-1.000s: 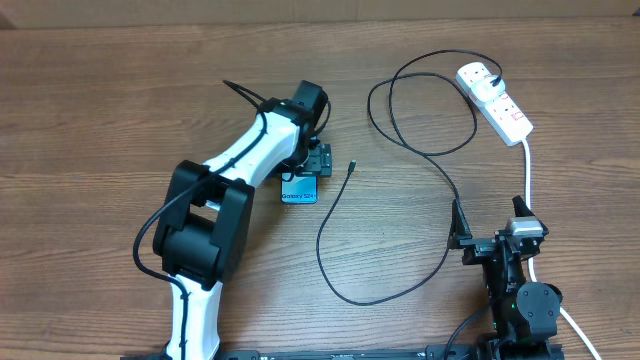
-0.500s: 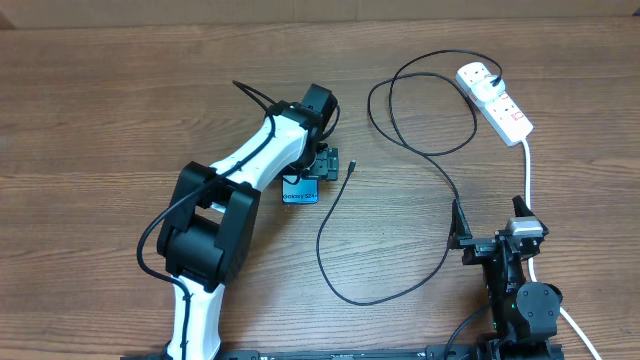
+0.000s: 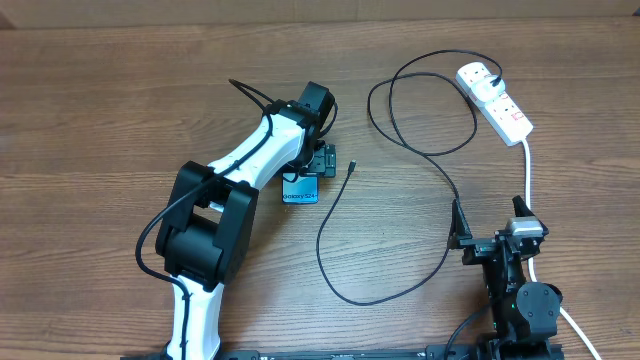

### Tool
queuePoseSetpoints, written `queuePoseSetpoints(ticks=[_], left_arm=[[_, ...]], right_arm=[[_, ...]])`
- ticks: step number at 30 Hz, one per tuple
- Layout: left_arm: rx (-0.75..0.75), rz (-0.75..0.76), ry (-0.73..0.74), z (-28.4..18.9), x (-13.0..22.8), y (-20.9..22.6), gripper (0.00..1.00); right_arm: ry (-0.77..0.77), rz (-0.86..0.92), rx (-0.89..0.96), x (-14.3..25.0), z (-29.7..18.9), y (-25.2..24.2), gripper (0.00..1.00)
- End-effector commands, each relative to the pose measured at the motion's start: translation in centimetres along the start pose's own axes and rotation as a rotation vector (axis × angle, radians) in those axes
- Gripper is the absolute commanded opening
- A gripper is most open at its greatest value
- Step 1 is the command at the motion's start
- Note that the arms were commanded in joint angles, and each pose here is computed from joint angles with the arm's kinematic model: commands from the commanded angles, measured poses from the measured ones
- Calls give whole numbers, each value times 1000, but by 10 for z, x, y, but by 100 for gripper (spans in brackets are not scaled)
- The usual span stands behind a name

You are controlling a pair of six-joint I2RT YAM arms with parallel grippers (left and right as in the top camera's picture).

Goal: Plug charger to phone and switch on socket
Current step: 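Lower the left gripper onto the phone and align with its edges, then close the left gripper on the phone's long sides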

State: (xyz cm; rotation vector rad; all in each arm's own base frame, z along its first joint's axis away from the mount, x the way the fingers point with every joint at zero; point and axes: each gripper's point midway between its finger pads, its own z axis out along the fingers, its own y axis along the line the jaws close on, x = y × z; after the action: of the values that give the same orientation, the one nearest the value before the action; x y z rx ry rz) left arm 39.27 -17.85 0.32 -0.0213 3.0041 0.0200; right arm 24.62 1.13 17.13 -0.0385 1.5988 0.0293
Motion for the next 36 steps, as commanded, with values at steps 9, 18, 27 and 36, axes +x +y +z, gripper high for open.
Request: queuePoseSetpoints(ticks=[9, 18, 27, 36], left_arm=[[-37, -61, 5, 14, -7, 20, 100], [-35, -60, 23, 14, -3, 20, 100], [15, -56, 54, 14, 2, 12, 100], [23, -27, 54, 13, 3, 8, 100]], right_arm=[[-3, -1, 3, 2, 0, -1, 100], [-3, -1, 3, 2, 0, -1, 100], [-3, -1, 3, 2, 0, -1, 100], [-3, -1, 3, 2, 0, -1, 100]])
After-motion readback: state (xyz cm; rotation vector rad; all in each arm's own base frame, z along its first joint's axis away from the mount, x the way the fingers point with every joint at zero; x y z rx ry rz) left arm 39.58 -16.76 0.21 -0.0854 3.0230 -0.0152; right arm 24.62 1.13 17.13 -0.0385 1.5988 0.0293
